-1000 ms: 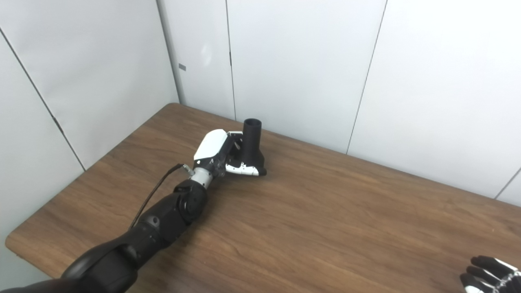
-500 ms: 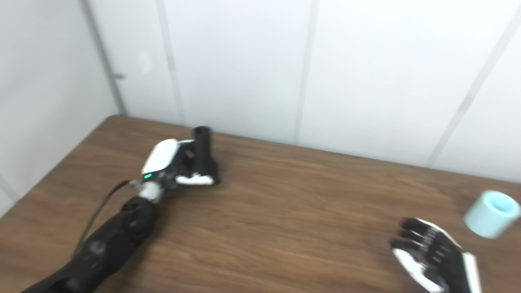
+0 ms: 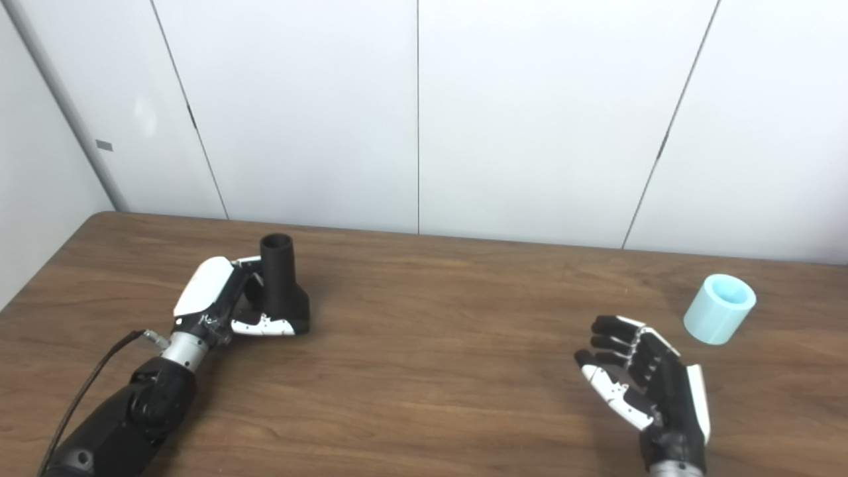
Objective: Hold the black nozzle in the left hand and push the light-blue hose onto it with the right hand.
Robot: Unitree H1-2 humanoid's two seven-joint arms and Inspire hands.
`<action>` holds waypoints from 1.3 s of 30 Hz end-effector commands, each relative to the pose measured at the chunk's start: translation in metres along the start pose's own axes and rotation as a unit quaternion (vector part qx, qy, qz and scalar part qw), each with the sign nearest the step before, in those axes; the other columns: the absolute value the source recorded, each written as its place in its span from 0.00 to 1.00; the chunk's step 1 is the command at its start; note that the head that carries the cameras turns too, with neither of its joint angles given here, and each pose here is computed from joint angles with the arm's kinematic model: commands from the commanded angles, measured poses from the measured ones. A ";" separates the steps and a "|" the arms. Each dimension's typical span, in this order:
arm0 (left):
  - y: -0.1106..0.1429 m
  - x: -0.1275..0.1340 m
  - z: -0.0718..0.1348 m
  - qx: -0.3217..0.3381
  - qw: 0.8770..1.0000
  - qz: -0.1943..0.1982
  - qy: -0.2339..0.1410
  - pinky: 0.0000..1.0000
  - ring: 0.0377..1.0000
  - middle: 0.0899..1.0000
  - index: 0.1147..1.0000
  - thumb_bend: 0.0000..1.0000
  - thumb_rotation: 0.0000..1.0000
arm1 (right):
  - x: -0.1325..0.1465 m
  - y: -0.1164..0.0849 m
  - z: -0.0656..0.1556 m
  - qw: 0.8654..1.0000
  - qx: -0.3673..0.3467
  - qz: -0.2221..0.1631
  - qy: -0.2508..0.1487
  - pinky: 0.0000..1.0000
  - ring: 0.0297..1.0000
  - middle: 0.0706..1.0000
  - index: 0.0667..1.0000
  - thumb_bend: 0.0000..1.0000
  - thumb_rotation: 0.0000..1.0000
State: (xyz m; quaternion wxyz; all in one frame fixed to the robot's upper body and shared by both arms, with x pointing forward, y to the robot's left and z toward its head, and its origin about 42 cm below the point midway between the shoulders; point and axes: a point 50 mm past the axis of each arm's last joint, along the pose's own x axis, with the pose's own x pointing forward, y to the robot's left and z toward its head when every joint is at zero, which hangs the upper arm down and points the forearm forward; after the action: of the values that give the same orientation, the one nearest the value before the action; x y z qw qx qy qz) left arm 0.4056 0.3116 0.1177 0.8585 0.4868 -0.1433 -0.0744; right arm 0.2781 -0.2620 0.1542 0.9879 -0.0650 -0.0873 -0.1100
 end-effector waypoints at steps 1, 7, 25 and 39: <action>-0.089 -0.056 0.011 -0.038 0.987 -0.155 -0.002 0.25 0.36 0.43 0.44 0.50 0.00 | 0.009 -0.007 0.022 0.999 -0.007 -0.017 -0.050 0.54 0.62 0.63 0.60 0.27 0.00; -0.100 -0.055 0.027 -0.043 0.984 -0.166 -0.046 0.17 0.27 0.43 0.42 0.51 0.00 | 0.010 -0.020 0.029 0.997 -0.016 -0.048 -0.053 0.56 0.63 0.63 0.60 0.27 0.00; -0.138 -0.046 0.089 -0.035 0.965 -0.202 -0.162 0.13 0.15 0.42 0.42 0.52 0.00 | 0.005 -0.047 0.036 0.959 -0.163 -0.174 -0.150 0.61 0.70 0.70 0.66 0.43 0.12; -0.155 -0.044 0.119 -0.030 0.952 -0.187 -0.241 0.29 0.34 0.39 0.46 0.52 0.00 | 0.025 -0.061 0.019 0.942 -0.192 -0.230 -0.151 0.93 0.97 0.98 0.96 0.82 0.46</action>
State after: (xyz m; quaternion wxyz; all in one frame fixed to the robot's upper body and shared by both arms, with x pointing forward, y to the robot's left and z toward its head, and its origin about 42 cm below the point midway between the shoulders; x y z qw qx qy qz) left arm 0.3941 0.1730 0.1125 0.7639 0.4751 -0.3255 -0.2912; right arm 0.2794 -0.3153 0.1643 0.8956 -0.2402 -0.1902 -0.3224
